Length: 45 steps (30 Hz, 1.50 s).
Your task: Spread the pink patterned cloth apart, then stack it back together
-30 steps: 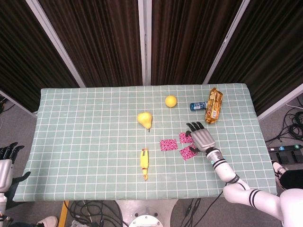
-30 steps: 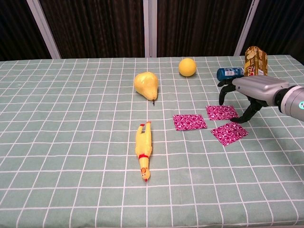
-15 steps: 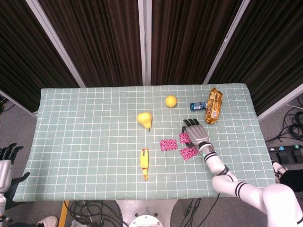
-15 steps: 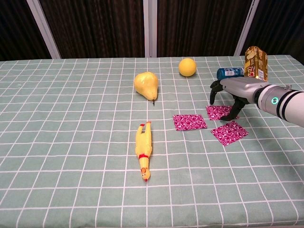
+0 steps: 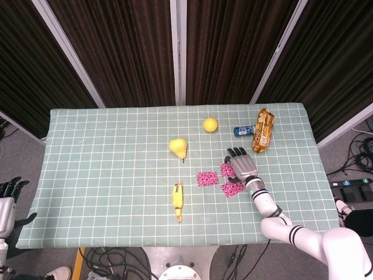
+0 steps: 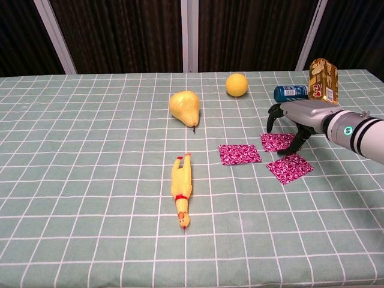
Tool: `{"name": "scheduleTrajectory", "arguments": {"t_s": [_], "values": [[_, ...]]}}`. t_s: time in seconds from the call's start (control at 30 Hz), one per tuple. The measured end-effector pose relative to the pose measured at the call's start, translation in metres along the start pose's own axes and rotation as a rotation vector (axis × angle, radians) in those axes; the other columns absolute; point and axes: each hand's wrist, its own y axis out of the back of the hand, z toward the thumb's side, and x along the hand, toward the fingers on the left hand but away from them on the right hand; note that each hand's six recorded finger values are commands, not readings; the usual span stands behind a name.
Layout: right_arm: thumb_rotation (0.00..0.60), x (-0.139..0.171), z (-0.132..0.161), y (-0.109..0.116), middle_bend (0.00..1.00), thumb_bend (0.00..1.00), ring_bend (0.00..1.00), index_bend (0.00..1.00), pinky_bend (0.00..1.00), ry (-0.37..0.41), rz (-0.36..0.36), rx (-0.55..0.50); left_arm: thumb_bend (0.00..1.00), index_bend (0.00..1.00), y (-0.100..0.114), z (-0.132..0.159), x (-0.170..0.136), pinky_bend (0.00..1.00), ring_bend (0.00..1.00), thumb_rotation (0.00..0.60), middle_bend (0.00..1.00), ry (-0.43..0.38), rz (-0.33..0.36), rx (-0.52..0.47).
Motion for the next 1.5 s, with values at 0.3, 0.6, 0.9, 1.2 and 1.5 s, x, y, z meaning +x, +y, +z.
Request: {"name": "scheduleTrajectory", "arguments": {"t_s": [0.3,0.6,0.9,1.2,1.5], "values": [[0.529,-0.004,-0.001,-0.003,0.06,0.14,0.0,0.31,0.0,-0.011,0.013,0.01,0.03,0.26,-0.001,-0.001,0.0,0.14,0.17,0.6,0.23,0.003,-0.003,-0.002],[0.529,-0.005,-0.002,-0.004,0.06,0.13,0.0,0.31,0.0,-0.015,0.013,0.016,0.03,0.26,-0.001,-0.001,0.0,0.14,0.17,0.6,0.23,0.001,-0.003,-0.002],[0.53,-0.004,-0.001,-0.003,0.07,0.17,0.0,0.41,0.0,-0.009,0.006,0.025,0.03,0.26,-0.002,-0.002,-0.001,0.14,0.17,0.6,0.23,0.003,-0.005,-0.004],[0.533,0.001,-0.004,0.01,0.07,0.17,0.0,0.41,0.0,0.013,-0.012,0.03,0.03,0.26,0.0,-0.001,-0.002,0.14,0.17,0.6,0.23,0.002,0.0,-0.002],[0.535,0.025,0.002,0.026,0.07,0.17,0.0,0.41,0.0,0.122,-0.02,0.074,0.03,0.26,0.001,0.003,-0.001,0.14,0.17,0.6,0.23,-0.001,0.003,0.001]]}}
